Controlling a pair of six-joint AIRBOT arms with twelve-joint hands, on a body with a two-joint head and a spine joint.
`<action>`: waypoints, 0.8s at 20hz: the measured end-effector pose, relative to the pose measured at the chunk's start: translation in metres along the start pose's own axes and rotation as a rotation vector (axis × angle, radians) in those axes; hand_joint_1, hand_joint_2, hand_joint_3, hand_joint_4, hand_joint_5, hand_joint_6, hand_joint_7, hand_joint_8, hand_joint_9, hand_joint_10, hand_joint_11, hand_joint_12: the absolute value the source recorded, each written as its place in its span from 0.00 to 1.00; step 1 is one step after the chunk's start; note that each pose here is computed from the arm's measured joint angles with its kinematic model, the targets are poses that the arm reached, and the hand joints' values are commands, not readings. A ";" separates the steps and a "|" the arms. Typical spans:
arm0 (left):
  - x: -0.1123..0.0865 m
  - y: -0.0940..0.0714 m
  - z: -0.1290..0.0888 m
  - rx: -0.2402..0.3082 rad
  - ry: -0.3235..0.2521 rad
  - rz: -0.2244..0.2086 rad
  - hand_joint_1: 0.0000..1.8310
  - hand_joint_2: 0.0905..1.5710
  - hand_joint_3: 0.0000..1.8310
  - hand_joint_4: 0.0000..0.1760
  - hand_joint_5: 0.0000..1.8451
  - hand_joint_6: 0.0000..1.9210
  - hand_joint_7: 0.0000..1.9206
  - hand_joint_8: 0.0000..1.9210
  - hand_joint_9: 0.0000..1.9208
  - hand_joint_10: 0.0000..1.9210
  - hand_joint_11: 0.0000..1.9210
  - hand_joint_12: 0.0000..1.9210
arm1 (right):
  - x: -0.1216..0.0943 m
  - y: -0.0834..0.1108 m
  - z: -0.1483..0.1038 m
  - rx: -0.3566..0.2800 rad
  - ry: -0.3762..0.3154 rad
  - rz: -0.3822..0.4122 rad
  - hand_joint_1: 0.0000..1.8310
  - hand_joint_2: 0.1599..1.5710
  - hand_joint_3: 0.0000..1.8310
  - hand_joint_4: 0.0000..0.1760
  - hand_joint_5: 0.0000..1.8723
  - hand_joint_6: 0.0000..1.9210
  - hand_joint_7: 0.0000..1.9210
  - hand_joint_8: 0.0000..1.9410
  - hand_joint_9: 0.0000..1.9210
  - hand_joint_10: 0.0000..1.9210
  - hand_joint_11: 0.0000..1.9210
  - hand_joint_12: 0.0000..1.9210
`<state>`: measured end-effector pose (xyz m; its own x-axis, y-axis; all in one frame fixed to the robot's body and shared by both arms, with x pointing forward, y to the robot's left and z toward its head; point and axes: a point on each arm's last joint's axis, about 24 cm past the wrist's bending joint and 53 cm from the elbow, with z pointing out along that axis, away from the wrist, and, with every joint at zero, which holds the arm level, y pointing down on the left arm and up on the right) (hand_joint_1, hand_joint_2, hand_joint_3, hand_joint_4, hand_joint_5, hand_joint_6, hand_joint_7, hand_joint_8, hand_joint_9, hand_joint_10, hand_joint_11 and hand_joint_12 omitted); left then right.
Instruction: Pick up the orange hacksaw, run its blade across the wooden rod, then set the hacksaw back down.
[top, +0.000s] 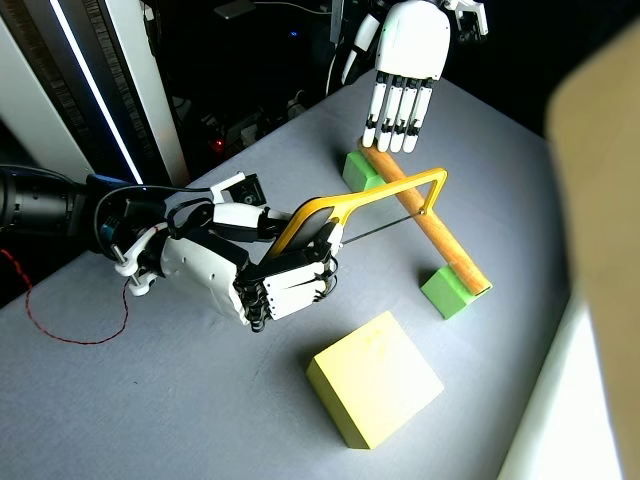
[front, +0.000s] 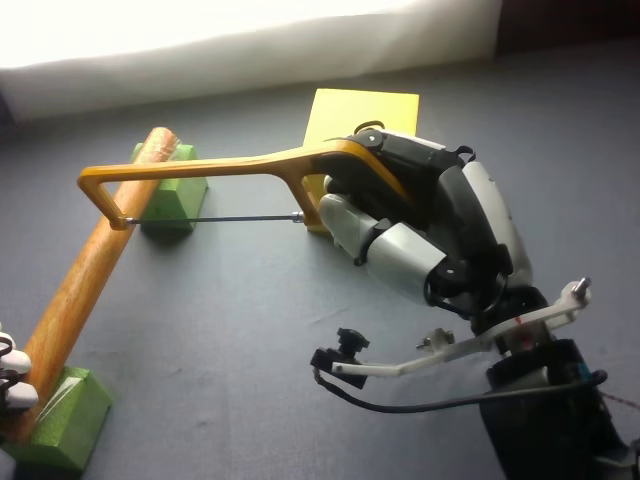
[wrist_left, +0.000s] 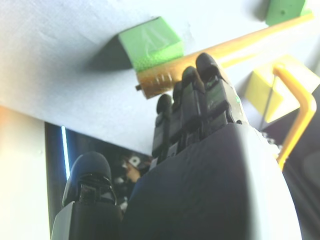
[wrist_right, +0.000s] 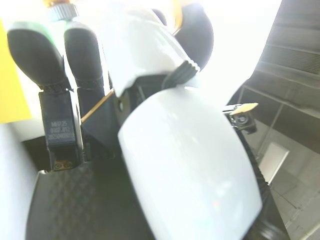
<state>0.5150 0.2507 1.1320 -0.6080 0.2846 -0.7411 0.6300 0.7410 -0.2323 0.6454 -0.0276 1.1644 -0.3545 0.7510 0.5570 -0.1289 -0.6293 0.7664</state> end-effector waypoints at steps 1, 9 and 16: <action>0.000 0.000 0.000 0.000 0.000 0.000 0.04 0.79 0.00 0.00 0.08 0.00 0.07 0.00 0.07 0.00 0.00 0.19 | 0.001 -0.001 0.000 -0.001 -0.002 -0.001 0.75 0.70 0.00 0.00 0.49 0.46 0.44 0.59 0.48 0.73 0.51 0.75; 0.000 -0.001 0.001 0.002 0.000 0.000 0.03 0.79 0.00 0.00 0.09 0.00 0.07 0.00 0.07 0.00 0.00 0.17 | 0.010 -0.016 -0.007 0.002 -0.024 0.007 0.75 0.69 0.00 0.00 0.50 0.43 0.44 0.59 0.49 0.72 0.52 0.74; -0.002 -0.002 0.001 0.004 -0.006 0.001 0.04 0.79 0.00 0.00 0.08 0.00 0.06 0.00 0.07 0.00 0.00 0.20 | 0.008 -0.038 -0.017 0.036 -0.046 -0.007 0.75 0.70 0.00 0.00 0.48 0.46 0.44 0.60 0.48 0.73 0.51 0.75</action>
<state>0.5152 0.2486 1.1333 -0.6044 0.2815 -0.7453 0.6324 0.7384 -0.2340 0.6315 -0.0015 1.1340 -0.3110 0.7642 0.5650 -0.0972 -0.6169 0.7810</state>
